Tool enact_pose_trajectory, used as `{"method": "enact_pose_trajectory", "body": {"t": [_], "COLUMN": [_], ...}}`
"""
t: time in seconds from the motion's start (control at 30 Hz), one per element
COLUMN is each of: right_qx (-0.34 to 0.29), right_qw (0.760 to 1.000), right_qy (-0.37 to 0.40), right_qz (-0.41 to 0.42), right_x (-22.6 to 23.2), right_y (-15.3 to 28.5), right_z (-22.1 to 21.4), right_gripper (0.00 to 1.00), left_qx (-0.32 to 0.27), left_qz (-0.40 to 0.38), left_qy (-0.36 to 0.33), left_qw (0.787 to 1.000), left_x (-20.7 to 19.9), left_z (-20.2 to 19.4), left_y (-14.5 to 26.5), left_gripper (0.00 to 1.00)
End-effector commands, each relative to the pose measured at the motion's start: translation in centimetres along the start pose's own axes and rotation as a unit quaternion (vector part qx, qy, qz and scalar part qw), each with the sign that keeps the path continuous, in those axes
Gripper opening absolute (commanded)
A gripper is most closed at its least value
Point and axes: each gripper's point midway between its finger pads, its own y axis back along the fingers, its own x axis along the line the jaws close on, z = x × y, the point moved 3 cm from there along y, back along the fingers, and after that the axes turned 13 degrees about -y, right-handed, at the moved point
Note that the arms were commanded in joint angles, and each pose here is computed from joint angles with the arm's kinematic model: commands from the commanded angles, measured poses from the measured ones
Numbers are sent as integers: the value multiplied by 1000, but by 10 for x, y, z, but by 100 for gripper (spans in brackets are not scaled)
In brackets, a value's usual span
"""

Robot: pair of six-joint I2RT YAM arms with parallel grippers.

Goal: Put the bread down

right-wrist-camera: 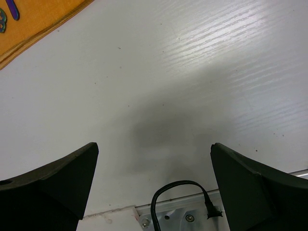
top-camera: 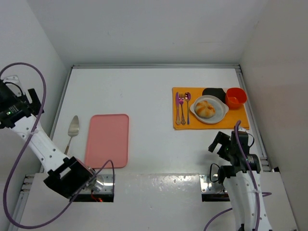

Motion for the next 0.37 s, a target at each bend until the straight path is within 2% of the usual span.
{"method": "enact_pose_trajectory", "body": {"t": [0.0, 0.07, 0.33], "right_qx": [-13, -12, -18], "right_qw": [1000, 1000, 1000], "right_qy": [3, 3, -8], "right_qz": [3, 1, -11], "right_x": [1, 0, -4], "right_y": [-1, -1, -4], "right_z": [4, 4, 4], "right_gripper": [100, 100, 100], "left_qx": [-128, -149, -149], "left_qz": [71, 86, 88], "left_qy": [47, 54, 55], "left_qw": [988, 984, 983], "left_x": [27, 34, 34], "left_z": [48, 57, 57], "left_y": [47, 59, 59], "left_gripper": [100, 100, 100]}}
